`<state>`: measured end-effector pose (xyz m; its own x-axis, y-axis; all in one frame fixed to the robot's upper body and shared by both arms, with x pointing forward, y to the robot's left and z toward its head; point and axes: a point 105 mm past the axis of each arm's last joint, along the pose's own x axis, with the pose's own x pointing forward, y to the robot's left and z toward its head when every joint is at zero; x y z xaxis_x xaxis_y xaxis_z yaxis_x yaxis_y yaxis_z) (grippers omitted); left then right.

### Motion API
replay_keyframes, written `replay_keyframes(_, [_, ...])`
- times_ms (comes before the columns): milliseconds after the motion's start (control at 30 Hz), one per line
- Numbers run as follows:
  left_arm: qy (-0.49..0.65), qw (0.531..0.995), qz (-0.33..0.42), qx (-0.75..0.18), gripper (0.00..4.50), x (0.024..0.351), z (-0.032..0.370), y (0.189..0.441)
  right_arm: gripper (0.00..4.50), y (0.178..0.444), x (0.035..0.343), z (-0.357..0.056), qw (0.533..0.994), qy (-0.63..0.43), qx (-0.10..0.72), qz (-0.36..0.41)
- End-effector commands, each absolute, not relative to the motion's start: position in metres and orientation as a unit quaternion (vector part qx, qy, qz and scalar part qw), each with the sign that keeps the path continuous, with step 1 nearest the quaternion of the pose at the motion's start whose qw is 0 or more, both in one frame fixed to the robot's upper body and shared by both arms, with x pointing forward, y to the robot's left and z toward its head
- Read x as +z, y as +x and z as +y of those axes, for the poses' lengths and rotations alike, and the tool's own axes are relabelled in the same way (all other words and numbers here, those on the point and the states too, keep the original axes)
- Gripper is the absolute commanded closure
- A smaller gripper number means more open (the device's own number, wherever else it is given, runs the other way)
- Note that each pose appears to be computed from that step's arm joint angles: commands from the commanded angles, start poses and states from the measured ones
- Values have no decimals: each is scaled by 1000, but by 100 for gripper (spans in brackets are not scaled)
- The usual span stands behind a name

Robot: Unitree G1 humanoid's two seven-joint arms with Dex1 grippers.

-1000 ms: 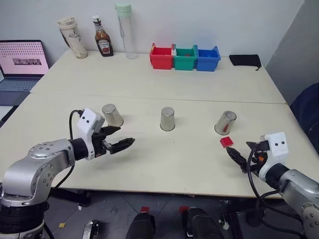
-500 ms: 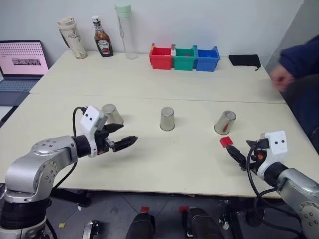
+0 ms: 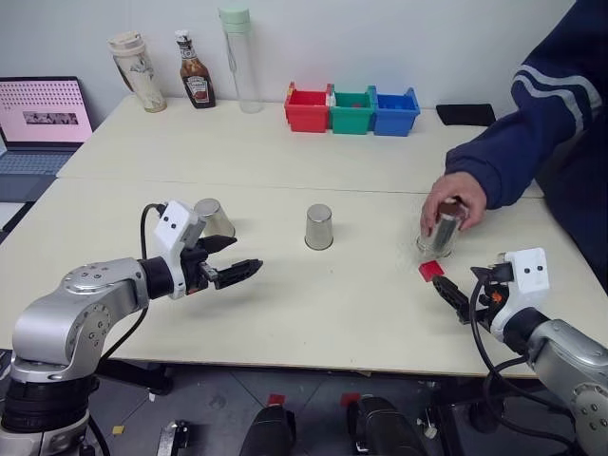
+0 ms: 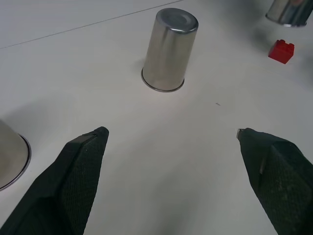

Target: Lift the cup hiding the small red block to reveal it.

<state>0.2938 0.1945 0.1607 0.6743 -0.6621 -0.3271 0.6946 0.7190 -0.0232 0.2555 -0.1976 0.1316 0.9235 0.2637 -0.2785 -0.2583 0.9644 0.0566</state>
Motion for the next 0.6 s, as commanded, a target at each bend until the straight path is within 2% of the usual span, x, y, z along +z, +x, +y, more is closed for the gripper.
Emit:
replay_keyframes(33, [65,914,141,-376,0,172,194,292,4,256,141,-198,983,1,138,124])
replay_keyframes(600, [77,915,135,-373,0,173,199,290,4,262,140,-191,982,3,147,116])
